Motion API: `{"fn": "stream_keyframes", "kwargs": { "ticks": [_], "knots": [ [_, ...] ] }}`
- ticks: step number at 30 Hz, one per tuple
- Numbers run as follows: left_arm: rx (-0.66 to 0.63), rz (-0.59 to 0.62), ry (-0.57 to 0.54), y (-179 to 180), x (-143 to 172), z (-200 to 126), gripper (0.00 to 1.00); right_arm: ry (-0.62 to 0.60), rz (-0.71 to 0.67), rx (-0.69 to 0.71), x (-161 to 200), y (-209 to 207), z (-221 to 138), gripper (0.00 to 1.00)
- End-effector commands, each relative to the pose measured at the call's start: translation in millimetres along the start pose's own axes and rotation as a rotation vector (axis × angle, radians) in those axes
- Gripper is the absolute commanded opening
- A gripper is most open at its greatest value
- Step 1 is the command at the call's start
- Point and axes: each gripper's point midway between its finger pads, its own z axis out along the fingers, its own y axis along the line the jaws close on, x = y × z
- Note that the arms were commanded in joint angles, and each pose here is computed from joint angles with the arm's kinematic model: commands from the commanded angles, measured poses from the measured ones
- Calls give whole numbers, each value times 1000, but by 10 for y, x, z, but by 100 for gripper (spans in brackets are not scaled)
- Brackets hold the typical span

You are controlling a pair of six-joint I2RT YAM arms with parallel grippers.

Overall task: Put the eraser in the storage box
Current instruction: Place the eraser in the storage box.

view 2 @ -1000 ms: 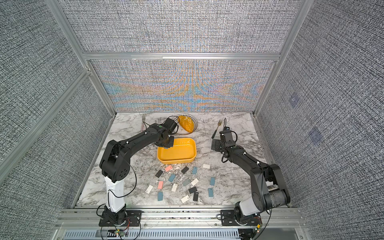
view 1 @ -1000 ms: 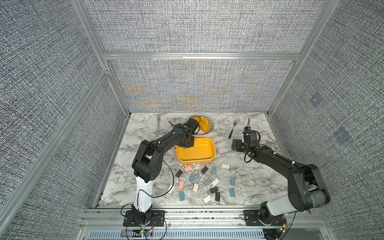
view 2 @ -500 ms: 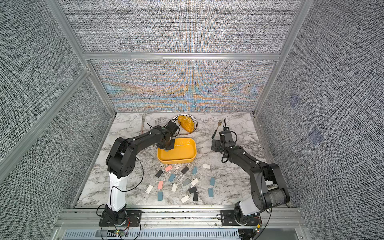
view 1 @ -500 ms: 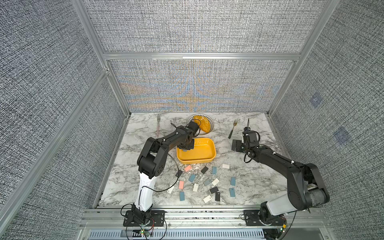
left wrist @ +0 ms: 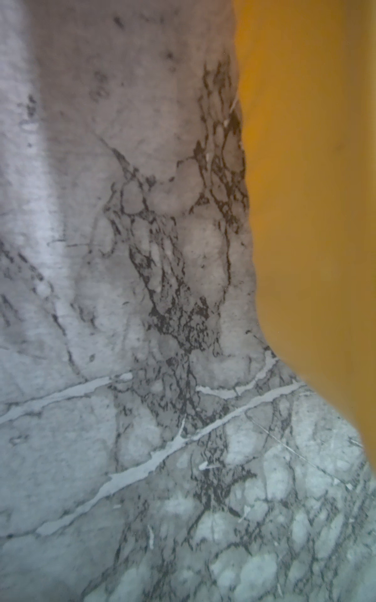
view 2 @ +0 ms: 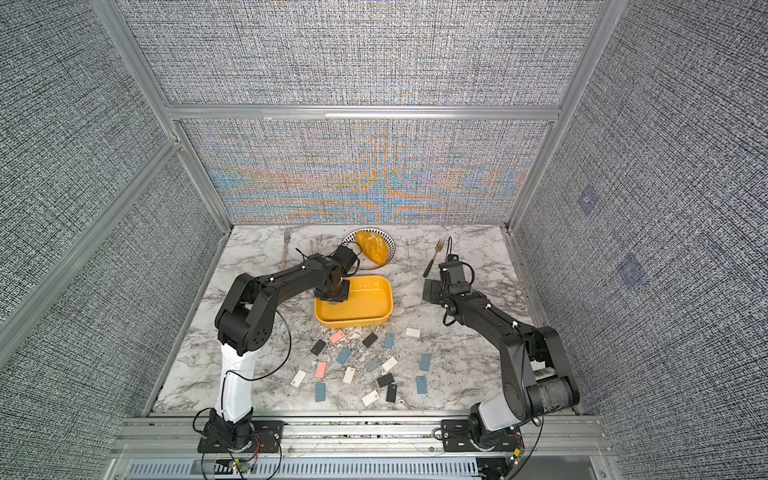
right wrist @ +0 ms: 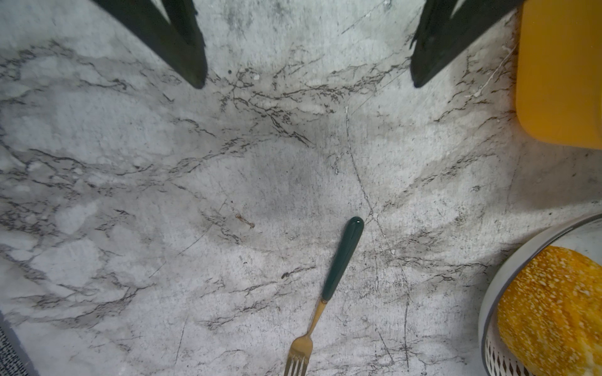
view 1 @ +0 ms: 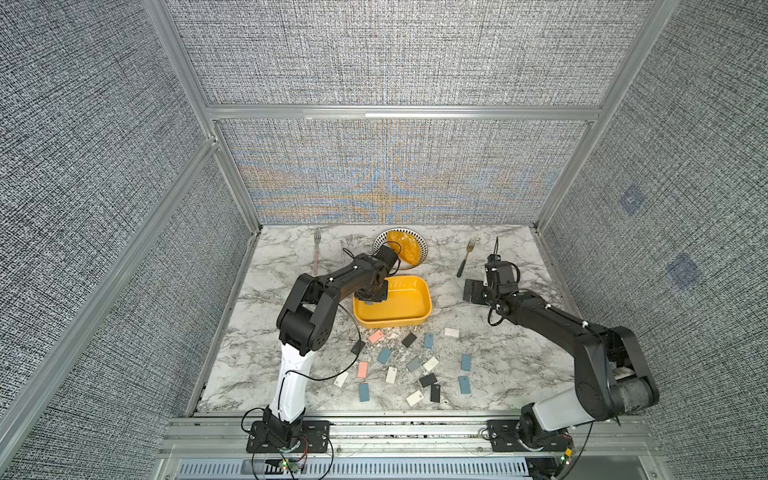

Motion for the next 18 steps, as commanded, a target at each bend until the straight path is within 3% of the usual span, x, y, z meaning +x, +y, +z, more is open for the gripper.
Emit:
{"fn": "stream_keyframes", "kwargs": {
  "ticks": [1, 9, 14, 18],
  "knots": [
    [14, -1, -11, -14, -28, -48, 37, -5, -6, -3, -16, 8, -8, 98],
    [65, -5, -74, -40, -135, -418, 39, -20, -4, -11, -60, 21, -57, 98],
    [90, 68, -203, 90, -193, -1150, 46, -20, -5, -15, -59, 31, -75, 98],
    [121, 139, -288, 310, 74, -1594, 52, -26, -5, -20, -46, 40, -80, 98]
  ]
}}
